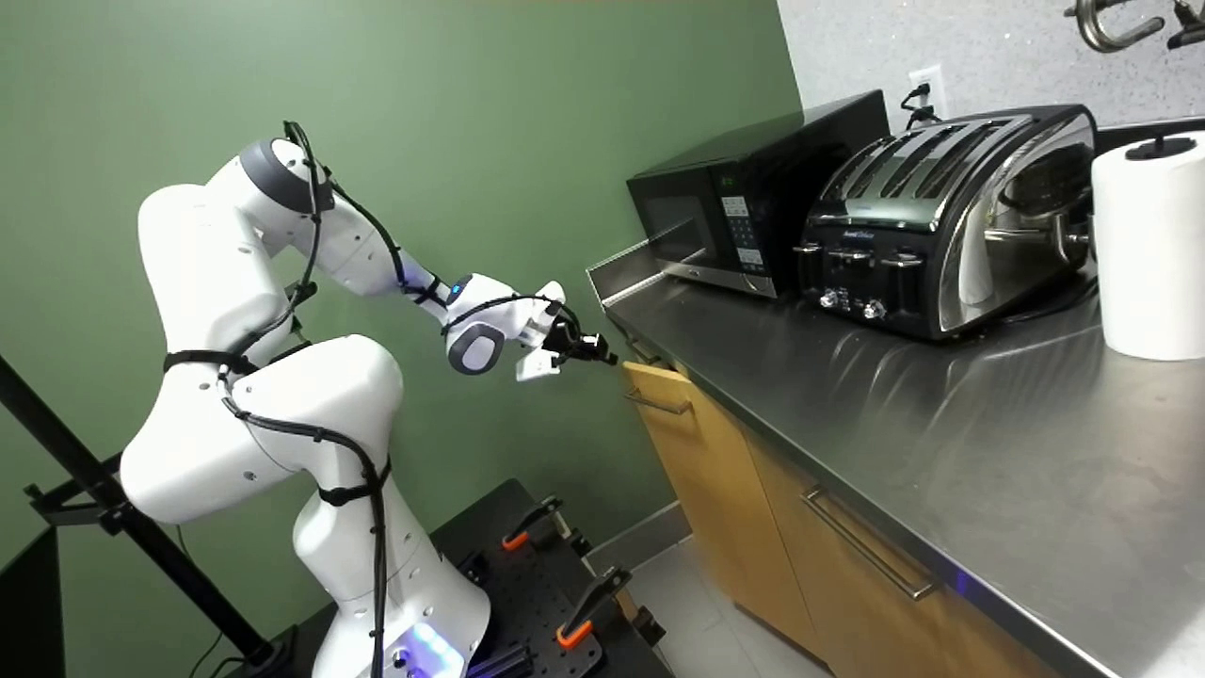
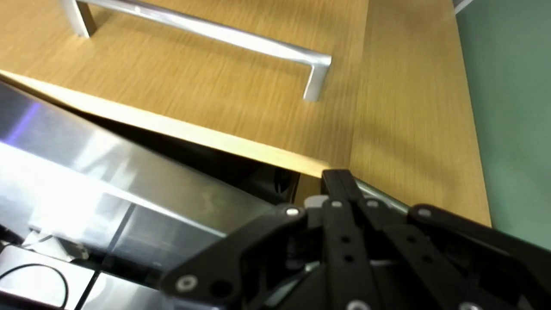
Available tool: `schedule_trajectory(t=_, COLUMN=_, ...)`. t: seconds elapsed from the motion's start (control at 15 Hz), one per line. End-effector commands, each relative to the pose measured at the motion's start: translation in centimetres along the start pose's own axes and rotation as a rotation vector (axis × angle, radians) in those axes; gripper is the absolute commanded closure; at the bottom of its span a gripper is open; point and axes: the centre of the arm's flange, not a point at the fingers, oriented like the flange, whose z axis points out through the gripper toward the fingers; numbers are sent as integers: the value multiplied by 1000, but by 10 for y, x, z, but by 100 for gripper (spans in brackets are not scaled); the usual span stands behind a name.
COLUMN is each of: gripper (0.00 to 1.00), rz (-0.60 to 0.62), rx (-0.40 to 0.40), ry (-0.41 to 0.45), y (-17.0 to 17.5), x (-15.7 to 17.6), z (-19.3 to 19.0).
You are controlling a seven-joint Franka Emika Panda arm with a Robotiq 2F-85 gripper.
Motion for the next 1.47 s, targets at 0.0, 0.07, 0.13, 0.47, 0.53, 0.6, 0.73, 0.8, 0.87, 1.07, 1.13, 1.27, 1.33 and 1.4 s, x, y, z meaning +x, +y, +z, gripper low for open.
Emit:
schedule_trajectory(t=0.0, gripper=100, rz=-7, rx=-56, ry=-17, y=3, x=-19, z=11)
schedule_trajectory(t=0.07, gripper=100, rz=-14, rx=-64, ry=-35, y=3, x=-26, z=13)
schedule_trajectory(t=0.13, gripper=100, rz=-21, rx=-82, ry=-48, y=5, x=-31, z=15)
schedule_trajectory(t=0.47, gripper=100, rz=-32, rx=-136, ry=-35, y=16, x=-48, z=43)
schedule_trajectory(t=0.53, gripper=100, rz=-28, rx=-141, ry=-26, y=17, x=-50, z=51)
schedule_trajectory(t=0.6, gripper=100, rz=-22, rx=-146, ry=-11, y=17, x=-50, z=59)
schedule_trajectory(t=0.73, gripper=100, rz=-11, rx=-152, ry=24, y=16, x=-47, z=71)
schedule_trajectory(t=0.8, gripper=100, rz=-5, rx=-155, ry=39, y=15, x=-43, z=77)
schedule_trajectory(t=0.87, gripper=100, rz=2, rx=-164, ry=54, y=15, x=-41, z=82)
schedule_trajectory(t=1.07, gripper=100, rz=34, rx=-199, ry=96, y=22, x=-26, z=97)
schedule_trajectory(t=1.13, gripper=100, rz=46, rx=-215, ry=109, y=27, x=-20, z=103)
schedule_trajectory(t=1.27, gripper=100, rz=63, rx=-244, ry=123, y=38, x=-11, z=114)
schedule_trajectory(t=1.33, gripper=100, rz=69, rx=-254, ry=125, y=42, x=-8, z=117)
schedule_trajectory(t=1.4, gripper=100, rz=70, rx=-257, ry=124, y=44, x=-7, z=116)
